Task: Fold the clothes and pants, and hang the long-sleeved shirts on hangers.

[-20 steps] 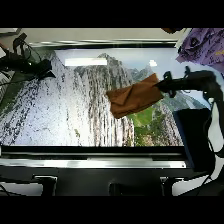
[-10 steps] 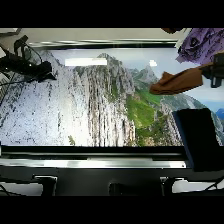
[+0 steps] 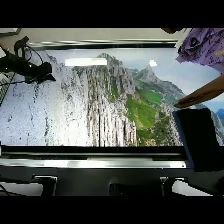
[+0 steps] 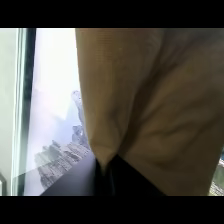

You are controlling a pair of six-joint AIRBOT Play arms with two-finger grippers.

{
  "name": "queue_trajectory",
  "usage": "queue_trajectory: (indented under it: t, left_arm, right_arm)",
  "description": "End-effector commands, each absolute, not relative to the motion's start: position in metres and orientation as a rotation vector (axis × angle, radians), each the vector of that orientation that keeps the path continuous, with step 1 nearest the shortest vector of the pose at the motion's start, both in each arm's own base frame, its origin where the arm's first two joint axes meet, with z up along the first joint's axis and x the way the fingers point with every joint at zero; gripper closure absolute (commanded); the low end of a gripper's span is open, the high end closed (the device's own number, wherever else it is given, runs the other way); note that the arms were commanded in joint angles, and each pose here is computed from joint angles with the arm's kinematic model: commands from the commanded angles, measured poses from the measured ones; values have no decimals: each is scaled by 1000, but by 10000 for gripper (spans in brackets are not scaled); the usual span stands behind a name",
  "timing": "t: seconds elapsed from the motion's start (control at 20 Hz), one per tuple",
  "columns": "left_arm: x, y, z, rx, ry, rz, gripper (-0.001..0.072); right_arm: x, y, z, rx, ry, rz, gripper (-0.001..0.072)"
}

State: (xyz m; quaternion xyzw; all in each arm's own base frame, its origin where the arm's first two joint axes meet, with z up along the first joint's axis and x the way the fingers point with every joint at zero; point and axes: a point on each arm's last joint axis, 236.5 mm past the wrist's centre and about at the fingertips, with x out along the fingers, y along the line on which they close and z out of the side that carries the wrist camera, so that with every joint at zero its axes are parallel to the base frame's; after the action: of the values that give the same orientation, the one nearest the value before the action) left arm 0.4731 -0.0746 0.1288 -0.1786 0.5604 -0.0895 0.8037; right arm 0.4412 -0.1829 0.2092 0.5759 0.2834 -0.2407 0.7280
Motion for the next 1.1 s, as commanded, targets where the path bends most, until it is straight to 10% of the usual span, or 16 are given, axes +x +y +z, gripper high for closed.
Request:
queue_trajectory:
  t: [0.0, 1.05]
  left_arm:
    - [473, -75, 129, -382, 1201, -193, 691]
    - [473, -74, 129, -365, 1198, -203, 691]
  right_arm:
    - [410, -180, 216, 1240, 659, -608, 689]
    - [178, -184, 97, 766, 1197, -1141, 686]
